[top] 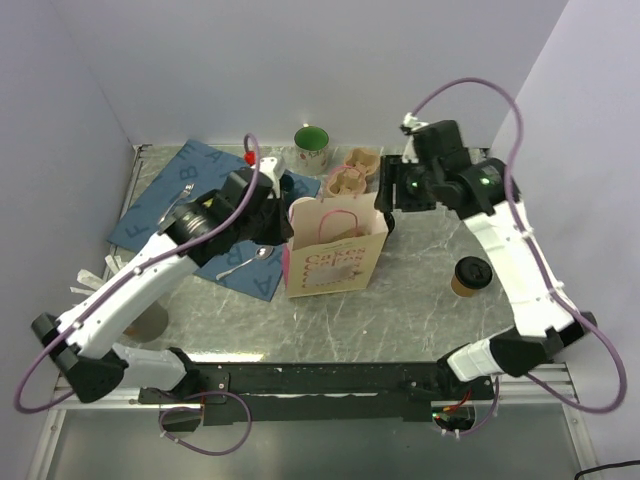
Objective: Pack the takeout coffee
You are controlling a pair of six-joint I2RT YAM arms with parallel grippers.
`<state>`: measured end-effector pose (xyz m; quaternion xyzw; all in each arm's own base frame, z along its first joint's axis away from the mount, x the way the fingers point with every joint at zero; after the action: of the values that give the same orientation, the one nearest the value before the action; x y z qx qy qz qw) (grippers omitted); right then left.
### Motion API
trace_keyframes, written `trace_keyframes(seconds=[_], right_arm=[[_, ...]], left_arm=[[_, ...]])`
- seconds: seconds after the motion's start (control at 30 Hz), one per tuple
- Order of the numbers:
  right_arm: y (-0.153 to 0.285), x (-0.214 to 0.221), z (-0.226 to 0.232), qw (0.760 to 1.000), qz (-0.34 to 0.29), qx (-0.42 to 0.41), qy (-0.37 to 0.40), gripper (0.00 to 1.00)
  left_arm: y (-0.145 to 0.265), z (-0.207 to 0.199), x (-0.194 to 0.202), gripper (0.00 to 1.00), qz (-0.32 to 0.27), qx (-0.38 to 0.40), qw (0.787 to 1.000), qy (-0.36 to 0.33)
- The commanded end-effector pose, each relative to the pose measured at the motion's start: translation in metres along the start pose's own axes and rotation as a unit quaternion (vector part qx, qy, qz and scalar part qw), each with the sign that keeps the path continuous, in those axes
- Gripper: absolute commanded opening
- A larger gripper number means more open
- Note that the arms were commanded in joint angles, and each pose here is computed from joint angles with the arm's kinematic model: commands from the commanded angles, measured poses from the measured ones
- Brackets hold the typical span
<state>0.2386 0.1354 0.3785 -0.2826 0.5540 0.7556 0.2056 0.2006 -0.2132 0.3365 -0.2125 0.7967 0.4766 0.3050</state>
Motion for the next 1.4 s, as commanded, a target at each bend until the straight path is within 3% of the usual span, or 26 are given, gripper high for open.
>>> trace_keyframes(seconds=[0.0,0.23,0.27,0.4,0.53,0.6,0.63,0.77,0.97,1.17,1.3,1.37], right_arm=[[0.055,0.007,-0.008,0.998,-0.034,-0.017,-0.041,0.71],[0.071,0.014,-0.033,0.995,-0.066,0.029,-0.071,0.78],[0.074,0.015,-0.034,0.994,-0.067,0.030,-0.075,0.78],[0.076,0.028,-0.043,0.993,-0.051,0.061,-0.089,0.80],[0.082,0.046,-0.028,0.993,-0.059,-0.041,-0.092,0.75],[0.077,0.060,-0.016,0.988,-0.027,-0.110,-0.105,0.73],[0.081,0.064,-0.012,0.984,-0.040,-0.136,-0.110,0.72],[0.073,0.090,-0.015,0.975,-0.021,-0.137,-0.172,0.71],[0.063,0.106,-0.006,0.967,0.008,-0.155,-0.200,0.70],[0.044,0.125,-0.005,0.976,0.065,-0.051,-0.199,0.67],[0.035,0.122,0.000,0.980,0.056,-0.035,-0.189,0.52],[0.034,0.112,0.002,0.983,0.036,-0.032,-0.179,0.31]], left_arm=[[0.032,-0.011,-0.005,0.01,-0.055,0.099,0.994,-0.016],[0.034,0.004,0.032,0.01,-0.109,0.178,0.973,-0.096],[0.049,0.001,0.027,0.01,-0.159,0.210,0.959,-0.105],[0.053,0.006,0.046,0.01,-0.179,0.262,0.941,-0.117],[0.046,0.012,0.064,0.01,-0.141,0.264,0.946,-0.121],[0.049,0.015,0.065,0.01,-0.149,0.260,0.946,-0.122],[0.050,0.016,0.065,0.01,-0.152,0.258,0.946,-0.123],[0.052,0.017,0.063,0.01,-0.153,0.246,0.949,-0.120],[0.053,0.015,0.063,0.01,-0.137,0.248,0.953,-0.106],[0.052,0.016,0.063,0.01,-0.133,0.241,0.956,-0.103],[0.052,0.015,0.062,0.01,-0.129,0.234,0.959,-0.094],[0.053,0.014,0.059,0.01,-0.134,0.235,0.959,-0.086]])
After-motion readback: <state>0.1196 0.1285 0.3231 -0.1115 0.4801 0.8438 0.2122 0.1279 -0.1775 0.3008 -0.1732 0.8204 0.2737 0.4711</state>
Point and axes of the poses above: each gripper's point midway between its finger pads, its own y axis back along the fingers, its own z axis along the line the jaws close on, x = y × z, the point moved 8 cm from there along y, back along the fingers, and after that the axes turned 1 degree about -y, right-handed, at the moved point
